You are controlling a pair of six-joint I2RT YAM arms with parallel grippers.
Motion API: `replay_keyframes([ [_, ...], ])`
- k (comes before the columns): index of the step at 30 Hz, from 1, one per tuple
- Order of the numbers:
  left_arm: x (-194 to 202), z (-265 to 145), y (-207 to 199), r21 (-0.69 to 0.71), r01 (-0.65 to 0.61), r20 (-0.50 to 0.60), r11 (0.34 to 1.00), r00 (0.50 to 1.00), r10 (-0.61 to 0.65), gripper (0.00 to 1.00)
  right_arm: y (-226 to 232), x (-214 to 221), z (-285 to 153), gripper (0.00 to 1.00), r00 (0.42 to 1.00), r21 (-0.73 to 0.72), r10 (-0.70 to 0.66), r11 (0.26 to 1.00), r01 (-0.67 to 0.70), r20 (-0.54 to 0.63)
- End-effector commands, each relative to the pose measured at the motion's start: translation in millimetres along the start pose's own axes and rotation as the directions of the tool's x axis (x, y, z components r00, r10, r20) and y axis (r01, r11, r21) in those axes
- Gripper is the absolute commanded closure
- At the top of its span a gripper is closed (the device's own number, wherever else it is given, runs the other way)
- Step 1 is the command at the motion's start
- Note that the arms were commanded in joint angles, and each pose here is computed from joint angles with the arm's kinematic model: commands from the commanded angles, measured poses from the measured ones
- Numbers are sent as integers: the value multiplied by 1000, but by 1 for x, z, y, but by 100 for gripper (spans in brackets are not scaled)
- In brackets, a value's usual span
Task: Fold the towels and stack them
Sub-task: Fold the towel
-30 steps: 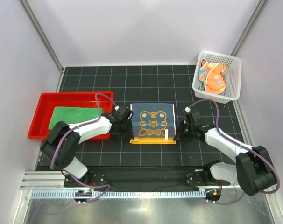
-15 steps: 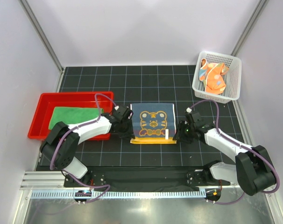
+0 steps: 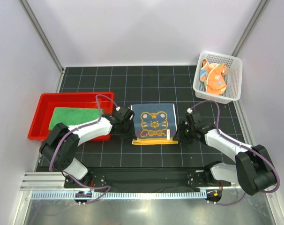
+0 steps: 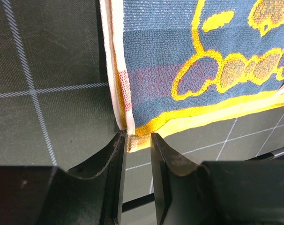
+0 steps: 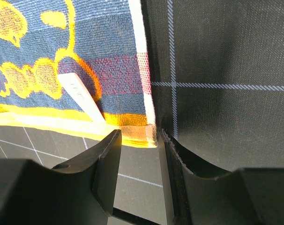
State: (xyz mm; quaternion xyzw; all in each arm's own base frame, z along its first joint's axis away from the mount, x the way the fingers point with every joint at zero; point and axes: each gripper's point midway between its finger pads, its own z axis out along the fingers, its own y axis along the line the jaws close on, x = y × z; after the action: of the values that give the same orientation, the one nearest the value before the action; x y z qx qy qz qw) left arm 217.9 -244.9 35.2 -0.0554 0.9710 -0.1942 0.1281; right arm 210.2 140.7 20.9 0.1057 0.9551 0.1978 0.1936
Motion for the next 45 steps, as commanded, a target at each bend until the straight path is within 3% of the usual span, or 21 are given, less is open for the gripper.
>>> replay_keyframes([
  [1,-15,-13,-28,85,-6,52,996,999,1,69,1,0,2,55,1000,-9,4,1000,-4,5],
  [5,-15,-14,-32,91,-7,53,996,999,2,68,1,1,2,56,1000,-8,2,1000,-2,1],
  [15,-13,-5,-22,35,-10,40,999,999,8,74,7,2,0,68,1000,-48,17,999,-17,7],
  [30,-13,-11,-30,74,6,36,997,999,-8,68,15,-4,-3,64,998,-91,42,995,-37,50],
  [38,-10,-11,-29,66,6,24,998,1000,-8,74,13,-4,-3,69,998,-90,43,995,-38,55],
  [45,-10,-13,-27,52,10,19,999,1000,-11,70,12,-3,-2,69,998,-85,36,996,-31,53],
])
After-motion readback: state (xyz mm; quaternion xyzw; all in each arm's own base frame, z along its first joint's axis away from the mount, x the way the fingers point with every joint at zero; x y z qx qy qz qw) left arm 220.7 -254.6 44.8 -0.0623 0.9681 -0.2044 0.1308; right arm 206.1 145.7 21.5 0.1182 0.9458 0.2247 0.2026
